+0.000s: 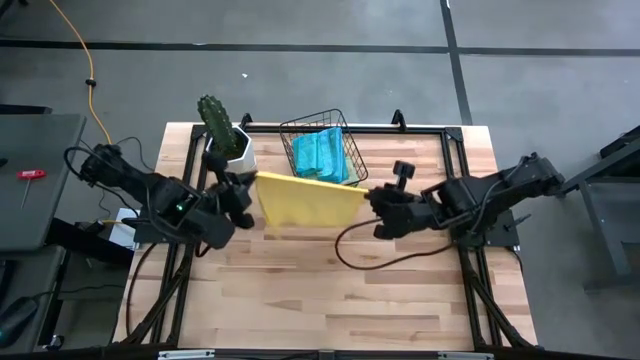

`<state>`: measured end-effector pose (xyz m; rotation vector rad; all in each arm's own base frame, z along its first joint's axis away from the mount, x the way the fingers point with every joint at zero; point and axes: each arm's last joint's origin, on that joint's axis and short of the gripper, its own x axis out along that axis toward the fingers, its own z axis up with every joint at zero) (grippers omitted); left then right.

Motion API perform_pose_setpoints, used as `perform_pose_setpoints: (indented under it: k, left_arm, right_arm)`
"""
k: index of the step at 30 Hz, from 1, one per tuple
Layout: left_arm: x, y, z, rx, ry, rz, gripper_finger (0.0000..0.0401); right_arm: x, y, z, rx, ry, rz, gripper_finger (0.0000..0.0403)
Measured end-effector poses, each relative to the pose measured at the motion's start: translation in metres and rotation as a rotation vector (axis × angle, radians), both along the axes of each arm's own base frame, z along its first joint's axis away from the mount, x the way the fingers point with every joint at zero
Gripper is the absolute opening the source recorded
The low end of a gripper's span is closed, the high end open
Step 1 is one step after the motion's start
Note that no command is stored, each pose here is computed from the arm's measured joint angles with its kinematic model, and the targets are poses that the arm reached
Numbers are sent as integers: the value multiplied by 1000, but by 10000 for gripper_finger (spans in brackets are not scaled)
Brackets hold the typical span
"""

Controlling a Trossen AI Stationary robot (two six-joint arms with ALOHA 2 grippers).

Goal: Fold microfiber towels
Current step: Fold the yellow microfiber cloth

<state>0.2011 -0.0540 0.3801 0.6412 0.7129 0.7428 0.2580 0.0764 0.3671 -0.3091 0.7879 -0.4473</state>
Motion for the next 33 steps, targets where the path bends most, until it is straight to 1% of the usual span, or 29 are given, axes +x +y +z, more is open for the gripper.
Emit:
perform_pose_setpoints:
  k: [2,6,8,10,13,16,20,22,24,28,33]
  left_arm:
    - [-3,3,3,17,-19,20,0]
    - [-6,0,0,-24,-49,15,0]
    - [-7,-6,-7,-61,-50,-4,0]
    - [-8,-13,-18,-122,-61,-24,0]
    - [-8,-27,-45,-225,-52,-44,0]
    - [-13,-44,-79,-309,-29,-45,0]
    - [-18,-70,-123,-433,-47,-60,0]
    - [-19,-84,-142,-497,-79,-76,0]
    - [-19,-98,-159,-549,-114,-99,0]
    - [-12,-123,-189,-649,-158,-152,0]
    - [-1,-145,-224,-710,-97,-183,0]
  right_arm:
    - [1,-3,5,-18,-7,3,0]
    - [0,-1,4,-12,8,25,0]
    - [0,4,-3,27,18,34,0]
    - [-2,11,-13,80,36,53,0]
    - [-4,24,-33,147,61,78,0]
    - [-9,38,-56,227,88,105,1]
    - [-13,58,-85,351,57,158,1]
    - [-14,67,-100,413,41,198,1]
    - [-16,76,-114,474,-2,234,1]
    - [-18,86,-134,540,-101,286,1]
    - [-18,87,-151,594,-205,319,0]
